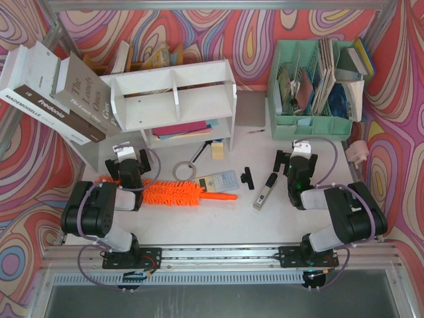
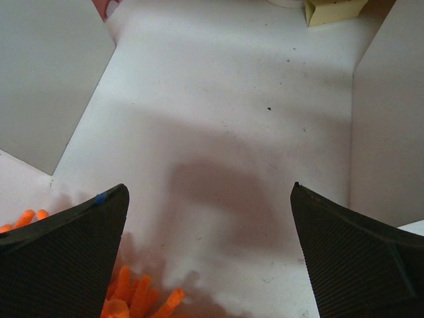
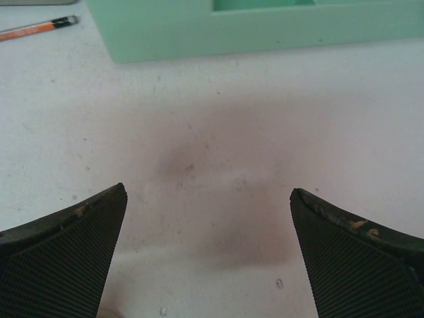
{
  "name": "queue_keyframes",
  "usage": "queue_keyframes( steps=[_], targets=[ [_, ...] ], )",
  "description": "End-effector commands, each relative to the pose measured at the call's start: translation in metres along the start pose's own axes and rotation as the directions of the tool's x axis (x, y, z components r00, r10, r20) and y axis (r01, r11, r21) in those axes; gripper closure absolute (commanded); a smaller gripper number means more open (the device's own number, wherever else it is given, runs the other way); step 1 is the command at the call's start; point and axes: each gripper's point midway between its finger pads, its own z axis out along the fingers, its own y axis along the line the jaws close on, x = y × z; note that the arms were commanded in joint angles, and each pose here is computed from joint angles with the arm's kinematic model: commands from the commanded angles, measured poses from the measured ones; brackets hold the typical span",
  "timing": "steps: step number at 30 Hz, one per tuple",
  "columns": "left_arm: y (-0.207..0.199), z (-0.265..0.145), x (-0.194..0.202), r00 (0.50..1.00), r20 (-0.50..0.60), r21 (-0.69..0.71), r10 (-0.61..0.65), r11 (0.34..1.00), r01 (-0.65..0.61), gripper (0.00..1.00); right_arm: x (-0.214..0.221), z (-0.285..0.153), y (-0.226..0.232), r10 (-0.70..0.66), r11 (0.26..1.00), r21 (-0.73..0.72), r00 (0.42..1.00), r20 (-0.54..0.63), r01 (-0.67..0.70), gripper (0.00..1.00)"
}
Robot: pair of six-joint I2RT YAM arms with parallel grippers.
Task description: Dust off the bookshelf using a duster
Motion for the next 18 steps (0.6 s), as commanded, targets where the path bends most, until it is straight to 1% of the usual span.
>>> queue_keyframes(
  steps=[1,3,5,7,8,11,18],
  targets=[
    [-0.003,0.004,-0.005,1.0,-0.013,0.008,-0.028,1.0,0.028,0.01,-0.04,0.006,0.018,-0.012,0.993,-0.117,0.984,0.176,0.033,0.01],
    [-0.004,0.005,-0.004,1.0,-0.02,0.007,-0.022,1.0,0.023,0.02,-0.04,0.007,0.025,-0.011,0.985,-0.169,0.979,0.204,0.047,0.02],
    [-0.004,0.006,-0.003,0.999,-0.034,0.006,-0.018,1.0,0.018,0.02,-0.034,0.01,0.028,0.021,0.975,-0.222,0.974,0.225,0.03,0.01],
    [-0.004,0.007,-0.003,0.999,-0.033,0.005,-0.02,1.0,0.02,0.02,-0.028,0.017,0.029,0.013,0.974,-0.223,0.975,0.224,0.038,0.01],
    [-0.004,0.007,-0.003,0.999,-0.035,0.005,-0.018,1.0,0.018,0.02,-0.024,0.019,0.032,0.003,0.97,-0.239,0.981,0.195,0.044,0.01],
    [-0.004,0.007,-0.003,0.999,-0.036,0.005,-0.018,1.0,0.018,0.02,-0.02,0.028,0.03,0.001,0.977,-0.21,0.988,0.151,0.031,0.01],
    [-0.005,0.008,-0.003,0.999,-0.04,0.005,-0.016,1.0,0.016,0.02,-0.022,0.028,0.028,0.001,0.98,-0.199,0.987,0.159,0.031,0.01]
  ],
)
